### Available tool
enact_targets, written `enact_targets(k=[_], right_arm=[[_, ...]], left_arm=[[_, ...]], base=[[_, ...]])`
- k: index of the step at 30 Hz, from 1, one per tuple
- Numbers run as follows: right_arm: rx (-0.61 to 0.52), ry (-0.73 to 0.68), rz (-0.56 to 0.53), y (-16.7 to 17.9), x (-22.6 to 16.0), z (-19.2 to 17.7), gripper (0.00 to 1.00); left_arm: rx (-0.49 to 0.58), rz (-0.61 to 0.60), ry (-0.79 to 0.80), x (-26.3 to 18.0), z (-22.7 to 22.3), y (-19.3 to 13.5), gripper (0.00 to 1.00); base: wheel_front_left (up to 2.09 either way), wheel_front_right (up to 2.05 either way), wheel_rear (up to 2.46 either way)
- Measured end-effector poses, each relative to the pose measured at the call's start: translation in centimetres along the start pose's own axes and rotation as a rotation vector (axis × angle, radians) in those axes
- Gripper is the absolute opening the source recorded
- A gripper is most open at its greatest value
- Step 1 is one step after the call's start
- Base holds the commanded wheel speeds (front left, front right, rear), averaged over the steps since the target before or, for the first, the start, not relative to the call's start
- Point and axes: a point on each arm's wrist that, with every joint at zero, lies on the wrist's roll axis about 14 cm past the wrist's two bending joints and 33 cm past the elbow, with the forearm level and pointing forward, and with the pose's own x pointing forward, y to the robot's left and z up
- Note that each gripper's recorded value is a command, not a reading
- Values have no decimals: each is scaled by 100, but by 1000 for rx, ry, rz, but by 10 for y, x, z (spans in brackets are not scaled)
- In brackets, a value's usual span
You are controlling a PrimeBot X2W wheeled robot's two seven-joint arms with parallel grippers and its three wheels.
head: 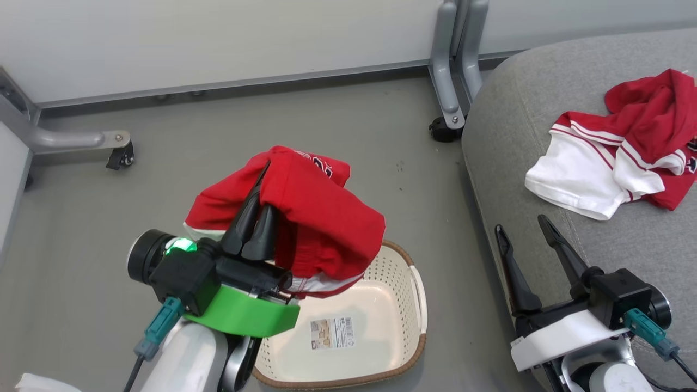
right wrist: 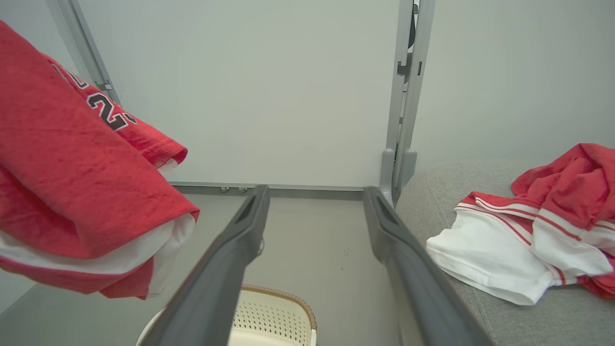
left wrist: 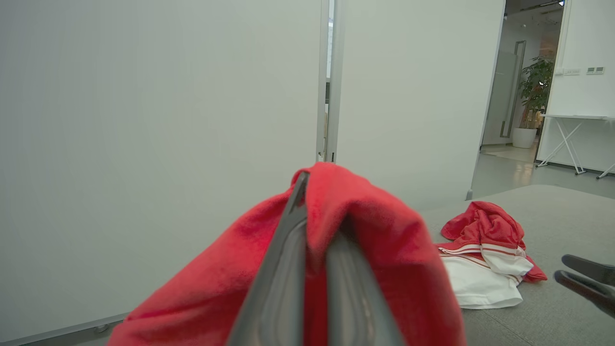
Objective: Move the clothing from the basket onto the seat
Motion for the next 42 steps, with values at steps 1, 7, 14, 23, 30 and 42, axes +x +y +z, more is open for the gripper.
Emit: enact_targets(k=[1,7,14,23,30,42], right_arm=[[1,-5,0,1,-2,2,100],[13,-9,-8,3,-15,6,100],[20,-23,-8,6,-24,11,100],[34,-28,10,14,-25,13,100],[40,-26,16,17,-25,12,100],[72,-23,174,63,-14,14,100]], left_arm=[[4,1,-7,-2,3,-1,0],[3,6,-35,-15,17,-7,0],[0,5,-59,-24,28,-13,0],[-3,-4,-79,-28,35,-17,0],[-1,-3,-81,-28,36,-16,0],[4,2,-76,-29,33,-13,0]], base=[[0,0,0],[0,0,0],[0,0,0],[0,0,0],[0,0,0],[0,0,0]])
